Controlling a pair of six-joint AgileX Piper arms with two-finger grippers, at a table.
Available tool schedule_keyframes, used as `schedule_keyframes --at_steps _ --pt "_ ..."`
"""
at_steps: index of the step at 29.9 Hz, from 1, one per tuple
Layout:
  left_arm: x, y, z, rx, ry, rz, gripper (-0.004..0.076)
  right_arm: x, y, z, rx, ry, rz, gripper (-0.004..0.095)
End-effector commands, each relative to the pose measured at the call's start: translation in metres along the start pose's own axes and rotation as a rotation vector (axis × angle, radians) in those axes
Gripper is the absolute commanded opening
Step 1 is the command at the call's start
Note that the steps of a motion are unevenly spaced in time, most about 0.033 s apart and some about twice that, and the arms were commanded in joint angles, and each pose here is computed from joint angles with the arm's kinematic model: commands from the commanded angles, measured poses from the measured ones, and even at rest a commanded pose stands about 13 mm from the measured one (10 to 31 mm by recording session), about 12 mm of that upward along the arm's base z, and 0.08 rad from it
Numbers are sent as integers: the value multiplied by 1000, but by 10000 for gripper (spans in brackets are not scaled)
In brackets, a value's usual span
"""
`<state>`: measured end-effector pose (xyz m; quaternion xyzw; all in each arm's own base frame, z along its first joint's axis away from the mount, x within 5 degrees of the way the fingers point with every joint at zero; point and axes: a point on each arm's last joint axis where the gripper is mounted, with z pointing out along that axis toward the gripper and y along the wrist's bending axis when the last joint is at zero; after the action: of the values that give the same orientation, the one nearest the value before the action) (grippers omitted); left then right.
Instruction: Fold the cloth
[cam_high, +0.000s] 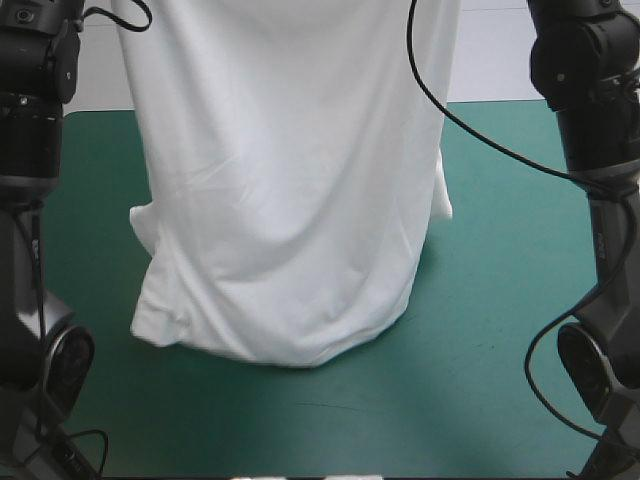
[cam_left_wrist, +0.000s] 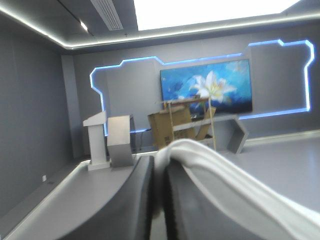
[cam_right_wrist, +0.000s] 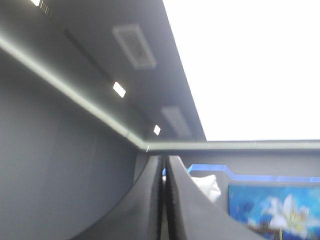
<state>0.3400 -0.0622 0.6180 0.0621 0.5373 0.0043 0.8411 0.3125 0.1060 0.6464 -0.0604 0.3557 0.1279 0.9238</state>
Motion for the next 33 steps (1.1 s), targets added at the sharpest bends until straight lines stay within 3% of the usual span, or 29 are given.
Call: schedule_keyframes --at_steps 1,6,10,15,21,24,27,33 --pt "-68 20 -24 -18 -398 -25 24 -57 -14 -10 124 -411 -9 -17" --pt "-89 24 -37 -75 -499 124 24 -91 -9 -16 65 -518 -69 -17" --pt "-84 23 -36 -71 -414 162 24 -103 -7 -19 34 -409 -76 -17" --pt "-58 20 -21 -42 -235 204 24 -65 -6 -10 -17 -8 -132 -17" --pt "-6 13 -3 28 105 214 24 42 -24 -12 -2 606 -39 -17" --pt "21 10 2 65 283 214 22 95 -33 -16 46 788 38 -17" --pt "46 5 4 111 428 194 22 135 -35 -22 52 927 35 -17" --pt "100 -2 -3 185 780 193 22 182 -36 -46 49 1248 20 -17"
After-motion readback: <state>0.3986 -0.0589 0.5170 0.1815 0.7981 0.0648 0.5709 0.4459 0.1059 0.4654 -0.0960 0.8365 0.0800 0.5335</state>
